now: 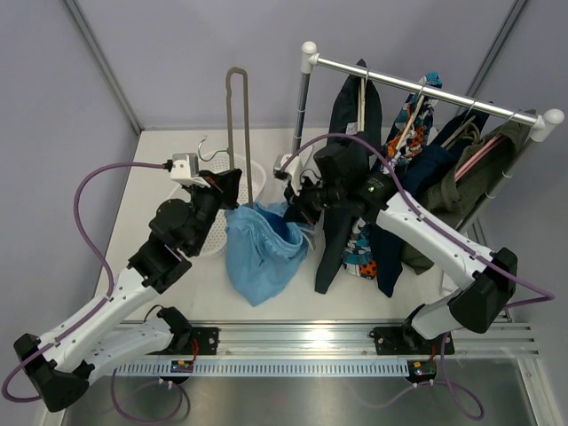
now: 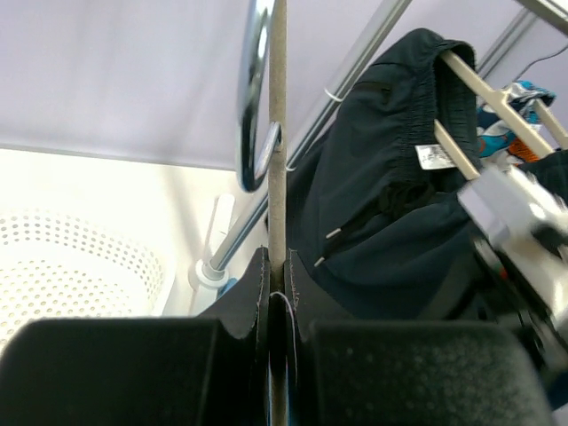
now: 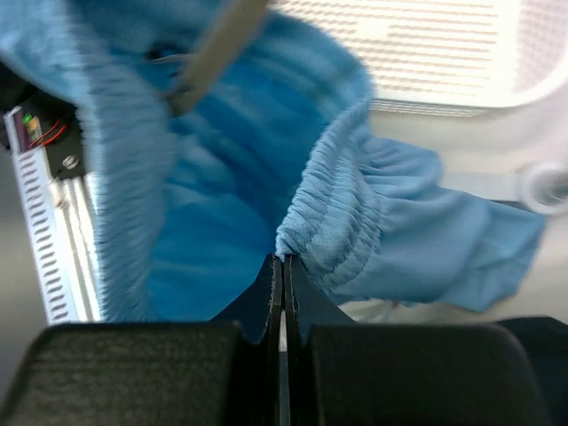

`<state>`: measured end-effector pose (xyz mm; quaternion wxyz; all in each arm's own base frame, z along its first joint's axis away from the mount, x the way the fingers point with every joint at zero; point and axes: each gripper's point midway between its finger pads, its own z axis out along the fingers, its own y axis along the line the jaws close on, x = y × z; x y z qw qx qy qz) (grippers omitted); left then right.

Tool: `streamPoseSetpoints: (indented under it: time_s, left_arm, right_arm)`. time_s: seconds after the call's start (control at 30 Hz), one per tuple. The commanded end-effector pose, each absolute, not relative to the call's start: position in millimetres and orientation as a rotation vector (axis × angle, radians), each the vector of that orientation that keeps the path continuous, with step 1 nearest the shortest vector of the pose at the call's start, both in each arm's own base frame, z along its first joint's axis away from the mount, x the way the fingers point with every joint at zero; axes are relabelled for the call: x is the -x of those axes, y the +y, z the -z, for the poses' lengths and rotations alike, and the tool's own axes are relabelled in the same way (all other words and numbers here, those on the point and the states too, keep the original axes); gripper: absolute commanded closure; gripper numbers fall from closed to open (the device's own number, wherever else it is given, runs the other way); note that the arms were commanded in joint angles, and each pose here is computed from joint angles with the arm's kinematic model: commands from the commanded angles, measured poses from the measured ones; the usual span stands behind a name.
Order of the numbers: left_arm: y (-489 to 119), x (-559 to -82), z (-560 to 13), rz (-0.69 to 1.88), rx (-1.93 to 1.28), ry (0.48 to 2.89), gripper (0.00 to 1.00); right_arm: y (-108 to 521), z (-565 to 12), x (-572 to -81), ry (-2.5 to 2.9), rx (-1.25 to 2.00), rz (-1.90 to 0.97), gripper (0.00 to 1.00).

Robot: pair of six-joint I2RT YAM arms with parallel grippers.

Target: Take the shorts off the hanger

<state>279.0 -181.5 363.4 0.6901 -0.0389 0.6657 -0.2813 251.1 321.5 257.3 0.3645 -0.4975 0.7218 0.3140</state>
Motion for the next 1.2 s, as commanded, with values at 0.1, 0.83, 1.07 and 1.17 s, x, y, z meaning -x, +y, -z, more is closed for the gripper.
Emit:
streamPoseSetpoints:
  time_s: [0.1, 0.83, 1.07, 1.17]
  left_arm:
    - [-179, -299, -379, 0.599, 0.184, 1.403, 1.0]
    - [-219, -334, -374, 0.595, 0.053, 1.424, 1.0]
    - [-217, -329, -388, 0.633, 0.019, 1.415, 1.0]
    - [-206, -318, -389, 0.613, 0.004, 1.438, 1.0]
  right_arm:
    - [347, -241, -208, 1.832, 1.426, -0.867, 1.0]
    - [386, -251, -171, 1.704, 1.609, -0.889, 1.0]
    - [382, -246, -188, 1.775, 1.526, -0.843, 1.0]
    - [366, -245, -201, 1.812, 1.444, -0.829, 1.0]
